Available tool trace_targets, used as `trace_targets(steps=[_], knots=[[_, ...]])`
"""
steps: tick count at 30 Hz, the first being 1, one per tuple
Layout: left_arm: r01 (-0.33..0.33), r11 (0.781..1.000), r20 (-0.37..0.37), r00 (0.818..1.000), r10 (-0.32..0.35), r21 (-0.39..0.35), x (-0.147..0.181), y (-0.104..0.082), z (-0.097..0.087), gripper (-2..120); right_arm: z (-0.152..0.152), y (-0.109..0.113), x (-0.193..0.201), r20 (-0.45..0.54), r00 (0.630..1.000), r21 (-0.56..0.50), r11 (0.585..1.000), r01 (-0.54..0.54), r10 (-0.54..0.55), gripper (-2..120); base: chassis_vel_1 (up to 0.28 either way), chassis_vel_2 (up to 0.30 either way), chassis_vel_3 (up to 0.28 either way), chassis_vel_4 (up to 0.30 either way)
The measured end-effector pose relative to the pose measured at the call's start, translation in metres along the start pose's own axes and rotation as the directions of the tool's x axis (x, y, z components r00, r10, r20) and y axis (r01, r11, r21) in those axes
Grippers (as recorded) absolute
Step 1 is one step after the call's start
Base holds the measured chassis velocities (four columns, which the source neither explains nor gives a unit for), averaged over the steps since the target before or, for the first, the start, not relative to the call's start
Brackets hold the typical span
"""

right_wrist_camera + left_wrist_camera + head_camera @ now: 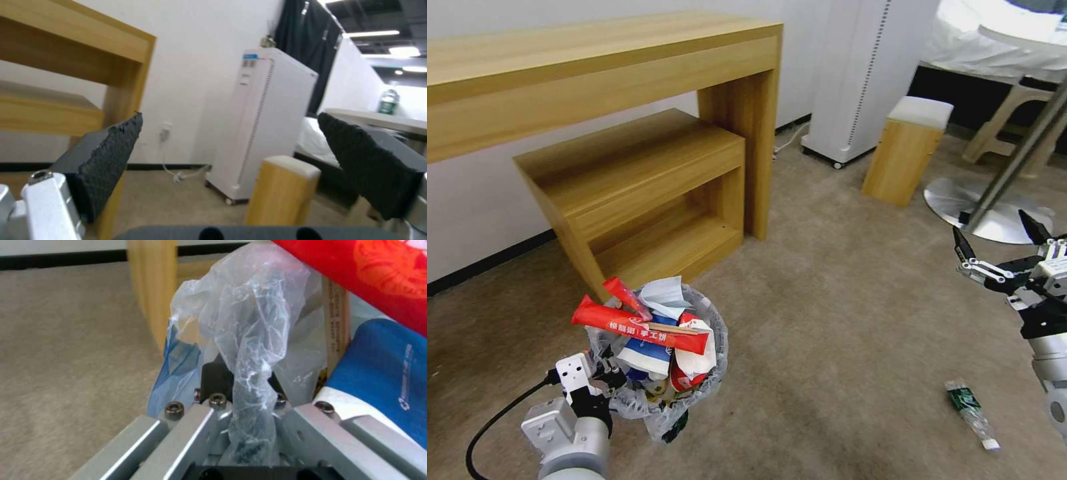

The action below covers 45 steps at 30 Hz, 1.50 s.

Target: Pick up the trash bin and place the garbage on the floor into it.

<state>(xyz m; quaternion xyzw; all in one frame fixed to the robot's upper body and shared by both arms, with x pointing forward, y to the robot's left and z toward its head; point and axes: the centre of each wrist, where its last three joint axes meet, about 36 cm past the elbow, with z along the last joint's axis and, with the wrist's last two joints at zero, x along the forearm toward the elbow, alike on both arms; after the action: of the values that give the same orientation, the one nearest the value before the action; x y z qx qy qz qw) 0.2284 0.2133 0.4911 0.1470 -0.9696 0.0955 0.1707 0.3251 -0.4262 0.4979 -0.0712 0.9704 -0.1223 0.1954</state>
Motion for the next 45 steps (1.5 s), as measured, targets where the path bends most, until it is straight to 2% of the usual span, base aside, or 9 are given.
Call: trace_targets(steps=[22, 32, 35, 37, 38, 41, 42, 44, 45], knots=[[0.003, 1.000, 0.022, 1.000, -0.004, 0.015, -0.008, 0.001, -0.001, 0, 0.024, 0.012, 0.002, -0.057, 0.998, -0.051, 0.999, -0.007, 0.004, 100, -0.112, -0.114, -0.111, -0.115], [0.006, 1.000, 0.031, 0.999, -0.007, 0.026, -0.007, 0.002, -0.001, 0, 0.031, 0.031, 0.006, -0.330, 0.941, -0.132, 0.991, 0.032, -0.074, 100, -0.038, -0.035, -0.039, -0.032], [0.006, 1.000, 0.026, 1.000, -0.007, 0.026, -0.004, 0.001, 0.001, 0, 0.043, 0.046, 0.008, -0.449, 0.877, -0.190, 0.977, 0.094, -0.172, 100, 0.000, 0.000, 0.000, 0.000], [0.006, 1.000, 0.022, 1.000, -0.007, 0.024, 0.000, 0.000, 0.002, 0, 0.072, 0.079, 0.017, -0.625, 0.722, -0.245, 0.952, 0.182, -0.298, 100, 0.000, 0.000, 0.000, 0.000], [0.006, 1.000, 0.022, 1.000, -0.007, 0.024, 0.000, 0.000, 0.002, 0, 0.072, 0.079, 0.017, -0.625, 0.722, -0.245, 0.952, 0.182, -0.298, 100, 0.000, 0.000, 0.000, 0.000], [0.009, 1.000, 0.032, 0.999, -0.010, 0.025, 0.003, 0.002, -0.002, 0, 0.091, 0.093, 0.013, -0.780, 0.571, -0.193, 0.967, 0.169, -0.255, 100, 0.000, 0.000, 0.000, 0.000], [0.009, 1.000, 0.032, 0.999, -0.010, 0.025, 0.003, 0.002, -0.002, 0, 0.091, 0.093, 0.013, -0.780, 0.571, -0.193, 0.967, 0.169, -0.255, 100, 0.000, 0.000, 0.000, 0.000], [0.011, 1.000, 0.032, 0.999, -0.012, 0.025, 0.004, 0.003, -0.003, 0, 0.109, 0.088, 0.004, -0.862, 0.462, -0.162, 0.977, 0.140, -0.209, 100, 0.000, 0.000, 0.000, 0.000], [0.011, 1.000, 0.032, 0.999, -0.012, 0.025, 0.004, 0.003, -0.003, 0, 0.109, 0.088, 0.004, -0.862, 0.462, -0.162, 0.977, 0.140, -0.209, 100, 0.000, 0.000, 0.000, 0.000]])
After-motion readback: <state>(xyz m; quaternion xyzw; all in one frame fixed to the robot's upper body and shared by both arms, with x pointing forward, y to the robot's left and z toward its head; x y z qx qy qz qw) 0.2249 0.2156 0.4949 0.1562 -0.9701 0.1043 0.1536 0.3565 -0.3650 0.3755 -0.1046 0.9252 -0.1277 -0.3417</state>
